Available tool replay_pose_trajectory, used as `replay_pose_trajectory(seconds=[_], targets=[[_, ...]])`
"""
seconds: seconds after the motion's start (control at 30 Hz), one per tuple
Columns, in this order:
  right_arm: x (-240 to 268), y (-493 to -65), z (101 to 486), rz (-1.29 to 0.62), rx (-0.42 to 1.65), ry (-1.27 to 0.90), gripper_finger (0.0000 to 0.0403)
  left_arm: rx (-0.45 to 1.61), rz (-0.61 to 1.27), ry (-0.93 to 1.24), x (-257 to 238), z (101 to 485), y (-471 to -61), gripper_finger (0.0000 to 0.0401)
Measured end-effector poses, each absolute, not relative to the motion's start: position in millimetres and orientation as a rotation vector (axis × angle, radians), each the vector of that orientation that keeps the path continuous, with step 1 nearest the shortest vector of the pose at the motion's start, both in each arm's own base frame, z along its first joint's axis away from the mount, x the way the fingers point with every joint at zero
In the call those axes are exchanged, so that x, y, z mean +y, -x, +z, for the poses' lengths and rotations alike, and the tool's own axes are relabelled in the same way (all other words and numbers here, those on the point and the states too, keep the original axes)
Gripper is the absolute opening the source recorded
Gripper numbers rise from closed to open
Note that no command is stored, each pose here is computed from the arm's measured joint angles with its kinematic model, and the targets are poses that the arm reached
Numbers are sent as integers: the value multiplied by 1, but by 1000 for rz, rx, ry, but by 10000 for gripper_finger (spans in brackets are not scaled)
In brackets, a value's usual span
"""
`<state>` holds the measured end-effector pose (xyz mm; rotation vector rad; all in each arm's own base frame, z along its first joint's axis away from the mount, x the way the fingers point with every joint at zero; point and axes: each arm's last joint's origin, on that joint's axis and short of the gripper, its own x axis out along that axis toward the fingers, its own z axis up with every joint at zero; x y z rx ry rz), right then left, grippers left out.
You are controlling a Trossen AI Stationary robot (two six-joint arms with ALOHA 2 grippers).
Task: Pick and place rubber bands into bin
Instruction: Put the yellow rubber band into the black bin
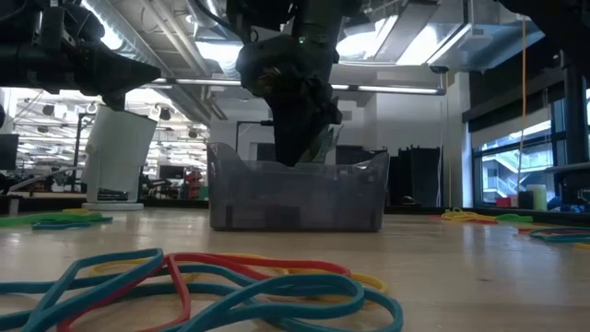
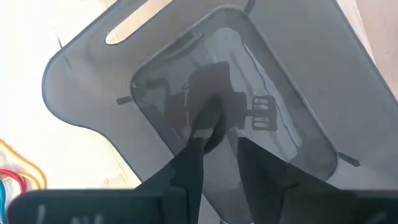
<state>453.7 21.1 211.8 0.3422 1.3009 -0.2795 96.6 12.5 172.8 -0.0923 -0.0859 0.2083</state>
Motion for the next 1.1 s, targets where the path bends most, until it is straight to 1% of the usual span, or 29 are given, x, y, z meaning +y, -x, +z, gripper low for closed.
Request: replay_pose_trajectory(seconds=[0.13, 0.27, 0.4, 0.53, 0.57, 0.63, 0.73, 0.8, 0.97, 1.1], targets=[[21, -453, 216, -255, 1295, -309, 102, -86, 208, 92, 12, 173, -97, 6], [20, -448, 236, -260, 1233, -284, 91, -87, 227, 93, 13, 173, -96, 6], [19, -439, 263, -240, 1167, -237, 63, -86, 221, 86, 13, 173, -96, 6], [18, -427, 289, -240, 1097, -176, 13, -77, 191, 55, 12, 173, -97, 4], [18, -423, 295, -234, 1073, -170, 8, -71, 185, 53, 12, 174, -96, 3], [19, -412, 299, -226, 1057, -163, 9, -67, 186, 54, 12, 179, -96, 1], [21, -390, 297, -228, 1030, -185, 11, -23, 188, 55, 12, 187, -95, 2], [23, -371, 295, -231, 979, -221, 6, 33, 194, 63, 12, 193, -95, 1], [29, -314, 282, -201, 801, -301, 6, 171, 211, 124, 10, 212, -100, 2], [38, -261, 268, -128, 643, -362, 3, 266, 232, 108, 7, 229, -114, 1]])
